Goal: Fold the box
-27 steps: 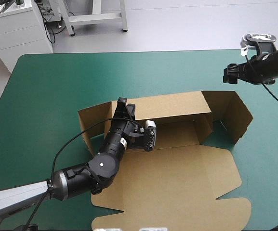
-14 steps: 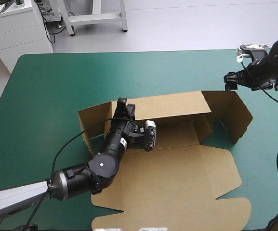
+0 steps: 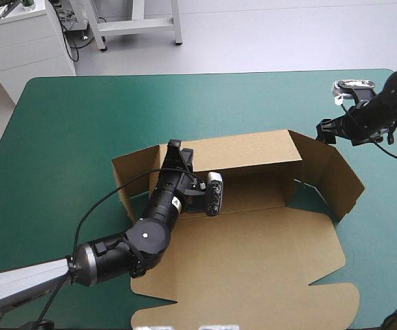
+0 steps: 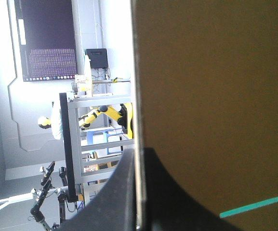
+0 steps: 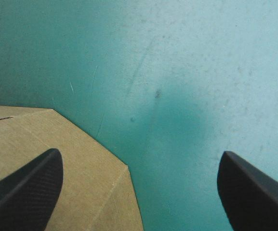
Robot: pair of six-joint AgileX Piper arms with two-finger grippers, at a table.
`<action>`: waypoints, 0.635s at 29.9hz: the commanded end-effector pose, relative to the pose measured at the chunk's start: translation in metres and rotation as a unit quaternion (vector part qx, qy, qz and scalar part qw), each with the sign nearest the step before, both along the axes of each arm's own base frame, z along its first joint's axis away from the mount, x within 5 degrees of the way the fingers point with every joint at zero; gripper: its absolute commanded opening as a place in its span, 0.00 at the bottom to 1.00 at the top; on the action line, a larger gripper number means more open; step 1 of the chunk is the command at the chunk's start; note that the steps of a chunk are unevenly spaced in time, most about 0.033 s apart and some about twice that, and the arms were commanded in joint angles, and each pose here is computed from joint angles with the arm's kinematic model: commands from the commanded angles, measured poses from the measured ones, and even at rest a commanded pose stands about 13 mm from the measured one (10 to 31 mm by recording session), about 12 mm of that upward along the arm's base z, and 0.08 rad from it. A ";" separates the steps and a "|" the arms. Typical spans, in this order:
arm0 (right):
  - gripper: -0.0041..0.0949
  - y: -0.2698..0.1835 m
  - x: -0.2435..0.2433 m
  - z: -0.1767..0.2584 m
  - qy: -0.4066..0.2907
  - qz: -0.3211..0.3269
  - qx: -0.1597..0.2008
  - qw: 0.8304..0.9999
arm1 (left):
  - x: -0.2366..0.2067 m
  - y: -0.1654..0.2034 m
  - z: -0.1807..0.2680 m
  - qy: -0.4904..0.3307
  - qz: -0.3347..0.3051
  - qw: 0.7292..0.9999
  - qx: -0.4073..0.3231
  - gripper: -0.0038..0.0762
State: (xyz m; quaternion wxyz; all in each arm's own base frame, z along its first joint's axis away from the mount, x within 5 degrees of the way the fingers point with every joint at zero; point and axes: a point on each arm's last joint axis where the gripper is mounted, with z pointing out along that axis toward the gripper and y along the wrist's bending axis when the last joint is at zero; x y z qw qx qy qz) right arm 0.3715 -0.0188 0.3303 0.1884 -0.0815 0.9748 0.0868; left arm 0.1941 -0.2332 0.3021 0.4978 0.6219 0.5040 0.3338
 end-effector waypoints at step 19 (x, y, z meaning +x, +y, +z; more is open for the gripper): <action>0.86 -0.007 -0.031 0.031 -0.042 -0.009 0.006 0.999 | 0.014 0.014 0.033 -0.056 0.051 0.995 -0.060 0.01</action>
